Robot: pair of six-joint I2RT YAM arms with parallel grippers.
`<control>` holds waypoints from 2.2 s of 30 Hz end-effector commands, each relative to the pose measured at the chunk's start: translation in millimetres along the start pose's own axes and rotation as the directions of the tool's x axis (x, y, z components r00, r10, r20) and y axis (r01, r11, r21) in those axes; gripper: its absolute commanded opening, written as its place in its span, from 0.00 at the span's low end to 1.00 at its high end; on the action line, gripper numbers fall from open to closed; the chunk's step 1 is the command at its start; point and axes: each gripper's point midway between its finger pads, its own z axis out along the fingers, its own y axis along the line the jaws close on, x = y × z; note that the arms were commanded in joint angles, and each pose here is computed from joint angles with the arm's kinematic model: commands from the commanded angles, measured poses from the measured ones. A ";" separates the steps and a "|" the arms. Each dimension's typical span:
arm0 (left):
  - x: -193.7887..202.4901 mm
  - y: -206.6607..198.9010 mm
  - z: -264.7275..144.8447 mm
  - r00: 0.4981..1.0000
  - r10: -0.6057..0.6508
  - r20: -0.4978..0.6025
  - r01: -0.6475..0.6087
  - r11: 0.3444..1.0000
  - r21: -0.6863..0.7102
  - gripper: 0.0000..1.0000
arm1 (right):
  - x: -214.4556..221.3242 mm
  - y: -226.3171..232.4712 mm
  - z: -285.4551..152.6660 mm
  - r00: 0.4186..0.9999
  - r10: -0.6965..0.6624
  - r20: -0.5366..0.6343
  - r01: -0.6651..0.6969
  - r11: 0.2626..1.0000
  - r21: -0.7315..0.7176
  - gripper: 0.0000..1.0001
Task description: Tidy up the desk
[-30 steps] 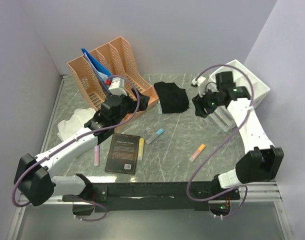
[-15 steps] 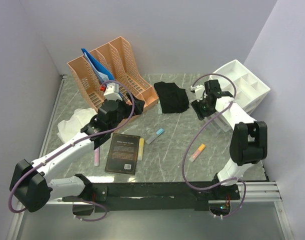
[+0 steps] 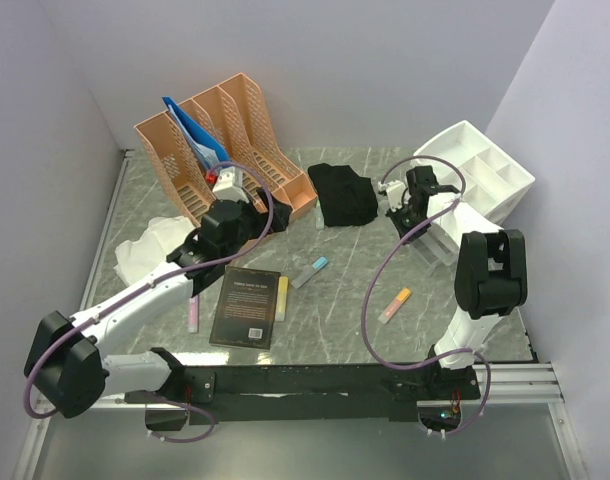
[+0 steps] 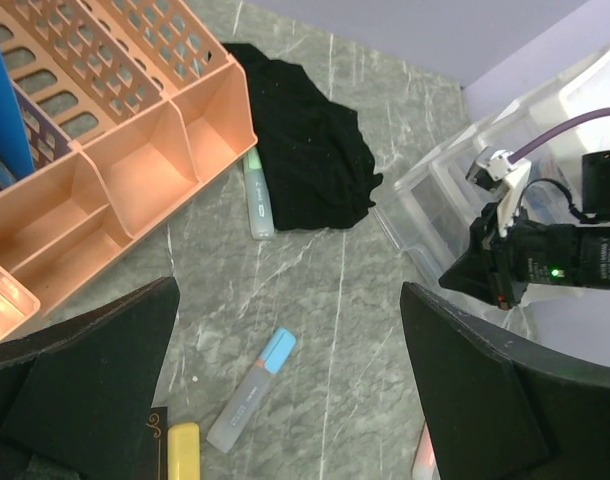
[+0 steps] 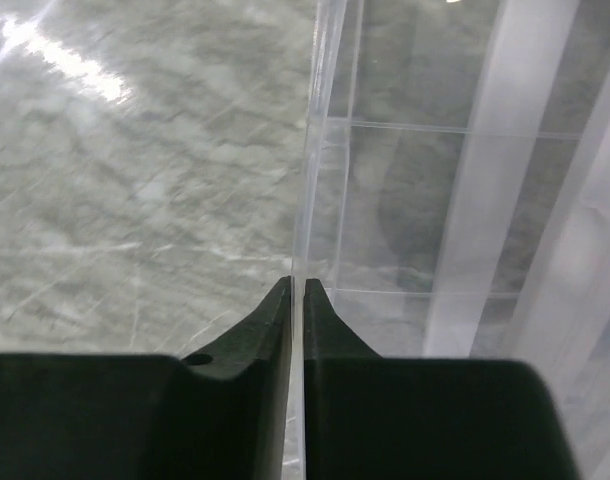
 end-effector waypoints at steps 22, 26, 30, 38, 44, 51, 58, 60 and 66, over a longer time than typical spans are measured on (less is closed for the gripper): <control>19.9 -23.0 23.7 0.996 -0.023 -0.089 0.032 0.994 0.100 0.99 | -45.5 40.4 -99.8 0.947 -0.232 0.223 0.276 0.942 -0.192 0.64; 21.9 -22.9 26.0 0.995 -0.021 -0.099 0.030 0.995 0.095 0.99 | -51.0 74.2 -133.2 0.878 -0.315 0.361 0.427 0.855 -0.293 0.70; 20.7 -21.6 28.0 0.995 -0.016 -0.098 0.024 0.996 0.084 0.99 | -14.0 125.6 -136.5 0.723 -0.470 0.506 0.683 0.597 -0.422 0.74; 23.4 -19.6 26.8 0.994 -0.020 -0.109 0.028 0.997 0.077 0.99 | 67.8 135.0 -83.9 0.500 -0.711 0.495 0.862 0.354 -0.363 0.91; 25.9 -15.2 26.1 0.993 -0.012 -0.114 0.020 0.998 0.065 0.99 | 97.1 113.8 -48.5 0.444 -0.816 0.370 0.883 0.329 -0.333 0.88; 26.3 -13.5 24.2 0.993 -0.010 -0.115 0.017 0.998 0.060 0.99 | 100.7 108.8 -16.3 0.438 -0.848 0.297 0.890 0.364 -0.273 0.74; 25.8 -9.7 19.4 0.994 -0.011 -0.110 0.016 0.998 0.052 1.00 | 117.9 124.0 -3.1 0.453 -0.842 0.292 0.869 0.344 -0.357 0.44; 27.1 -8.5 18.9 0.993 -0.010 -0.114 0.016 0.999 0.049 0.99 | 118.6 126.4 0.1 0.454 -0.842 0.290 0.868 0.346 -0.356 0.39; 32.5 -4.4 17.8 0.991 -0.017 -0.132 0.023 0.999 0.043 0.99 | 104.3 131.3 -0.1 0.533 -0.795 0.290 0.830 0.425 -0.362 0.17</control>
